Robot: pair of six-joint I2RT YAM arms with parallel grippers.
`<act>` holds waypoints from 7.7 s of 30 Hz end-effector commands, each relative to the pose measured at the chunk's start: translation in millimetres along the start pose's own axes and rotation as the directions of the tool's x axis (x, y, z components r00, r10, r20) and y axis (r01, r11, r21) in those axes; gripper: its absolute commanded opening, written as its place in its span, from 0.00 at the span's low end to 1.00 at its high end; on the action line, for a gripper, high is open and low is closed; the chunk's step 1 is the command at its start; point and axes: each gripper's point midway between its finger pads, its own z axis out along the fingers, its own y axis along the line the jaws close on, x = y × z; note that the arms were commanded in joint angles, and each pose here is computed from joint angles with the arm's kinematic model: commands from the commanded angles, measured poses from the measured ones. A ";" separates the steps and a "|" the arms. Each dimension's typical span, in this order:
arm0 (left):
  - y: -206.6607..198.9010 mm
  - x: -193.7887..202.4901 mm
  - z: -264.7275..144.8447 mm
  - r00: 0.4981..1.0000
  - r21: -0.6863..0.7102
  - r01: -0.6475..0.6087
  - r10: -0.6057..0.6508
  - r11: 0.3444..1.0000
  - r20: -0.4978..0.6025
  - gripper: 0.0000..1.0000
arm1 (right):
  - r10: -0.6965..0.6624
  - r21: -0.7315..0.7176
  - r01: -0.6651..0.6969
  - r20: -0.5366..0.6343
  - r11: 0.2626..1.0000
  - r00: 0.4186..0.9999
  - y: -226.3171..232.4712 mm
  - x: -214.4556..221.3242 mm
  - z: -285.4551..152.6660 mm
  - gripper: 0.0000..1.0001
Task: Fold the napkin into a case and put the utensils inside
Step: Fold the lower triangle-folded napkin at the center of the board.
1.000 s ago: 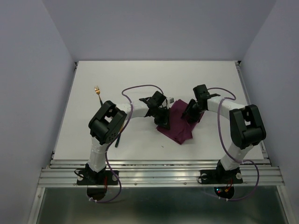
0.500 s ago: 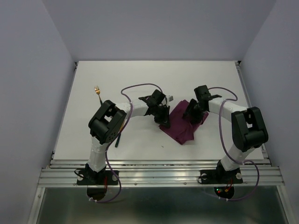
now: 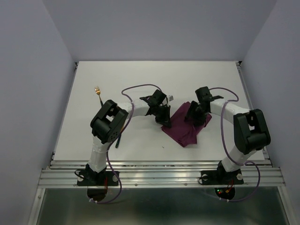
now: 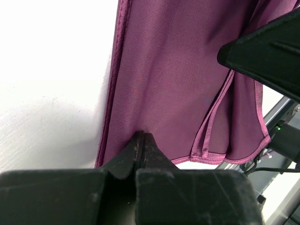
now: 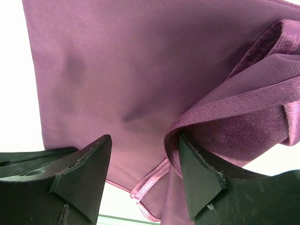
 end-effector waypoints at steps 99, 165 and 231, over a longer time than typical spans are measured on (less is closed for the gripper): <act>-73.0 -19.8 -59.3 0.940 -0.083 -0.104 0.125 0.991 0.319 0.14 | 0.191 0.112 -0.183 -0.065 0.977 0.979 30.5 -33.4 55.0 0.78; -84.6 -12.8 -11.6 0.726 -0.531 -0.444 0.637 0.722 0.259 0.04 | 0.106 0.104 -0.099 -0.072 0.990 0.992 28.8 -34.4 51.0 0.83; -61.5 -27.0 -24.5 0.917 -0.151 -0.064 0.118 0.986 0.382 0.14 | 0.051 0.065 -0.049 -0.030 0.997 0.998 37.9 -47.0 38.9 0.83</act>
